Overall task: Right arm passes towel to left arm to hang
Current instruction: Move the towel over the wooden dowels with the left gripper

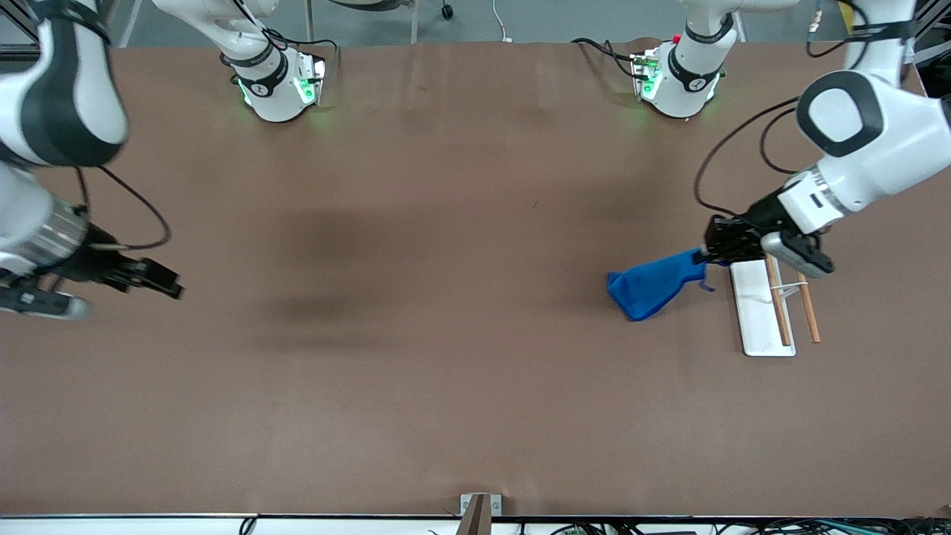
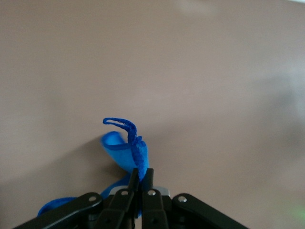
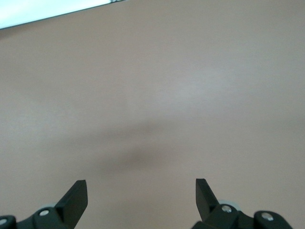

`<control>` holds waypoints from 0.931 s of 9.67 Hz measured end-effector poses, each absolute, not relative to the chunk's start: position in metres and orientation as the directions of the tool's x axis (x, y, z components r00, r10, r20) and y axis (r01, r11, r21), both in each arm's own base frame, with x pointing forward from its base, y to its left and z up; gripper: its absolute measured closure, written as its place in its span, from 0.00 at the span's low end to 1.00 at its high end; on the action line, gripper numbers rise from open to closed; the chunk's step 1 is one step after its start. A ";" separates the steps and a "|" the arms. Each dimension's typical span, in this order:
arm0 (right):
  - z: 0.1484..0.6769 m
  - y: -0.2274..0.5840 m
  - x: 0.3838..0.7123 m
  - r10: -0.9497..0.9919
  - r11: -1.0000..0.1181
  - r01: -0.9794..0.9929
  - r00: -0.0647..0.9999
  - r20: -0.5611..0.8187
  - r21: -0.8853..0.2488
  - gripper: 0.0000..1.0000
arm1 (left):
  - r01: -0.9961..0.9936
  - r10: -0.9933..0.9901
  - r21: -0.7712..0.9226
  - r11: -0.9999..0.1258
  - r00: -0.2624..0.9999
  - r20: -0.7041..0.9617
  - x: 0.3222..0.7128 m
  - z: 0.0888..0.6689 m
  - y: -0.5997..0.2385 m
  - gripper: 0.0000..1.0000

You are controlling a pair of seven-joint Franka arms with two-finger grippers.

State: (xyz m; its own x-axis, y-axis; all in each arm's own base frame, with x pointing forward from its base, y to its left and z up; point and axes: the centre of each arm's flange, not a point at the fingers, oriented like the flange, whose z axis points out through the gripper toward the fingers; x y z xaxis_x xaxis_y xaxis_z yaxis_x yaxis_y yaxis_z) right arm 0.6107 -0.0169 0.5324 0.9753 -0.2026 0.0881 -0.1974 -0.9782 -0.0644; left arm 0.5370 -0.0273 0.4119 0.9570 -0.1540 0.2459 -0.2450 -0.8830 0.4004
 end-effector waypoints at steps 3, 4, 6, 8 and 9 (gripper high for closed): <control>0.610 -0.064 0.571 -0.275 -0.961 -0.272 0.959 0.065 -0.046 0.00 | -0.194 -0.137 0.226 -0.955 0.960 0.245 0.543 0.436 0.070 0.96; 0.634 -0.077 0.560 -0.286 -0.958 -0.284 0.957 0.051 -0.042 0.00 | -0.171 -0.127 0.175 -0.970 0.963 0.239 0.541 0.446 0.105 0.96; 0.668 -0.090 0.544 -0.277 -0.961 -0.276 0.960 0.037 -0.034 0.00 | -0.085 -0.058 0.119 -0.989 0.975 0.214 0.525 0.454 0.178 0.96; 0.677 -0.089 0.540 -0.271 -0.962 -0.270 0.962 0.038 -0.027 0.00 | 0.002 0.024 0.110 -0.994 0.980 0.198 0.509 0.447 0.228 0.96; 0.677 -0.088 0.541 -0.268 -0.963 -0.267 0.963 0.038 -0.026 0.00 | 0.020 0.039 0.102 -0.995 0.982 0.185 0.510 0.441 0.238 0.96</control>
State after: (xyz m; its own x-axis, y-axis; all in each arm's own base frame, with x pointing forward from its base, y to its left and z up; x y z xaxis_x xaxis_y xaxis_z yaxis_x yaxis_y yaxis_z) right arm 0.5407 -0.0879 0.6766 0.9627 -0.2681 0.0378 -0.2672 -0.9633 -0.0259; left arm 0.5102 0.2376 0.4408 0.9821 0.0388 0.1846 0.0202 -0.9946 0.1016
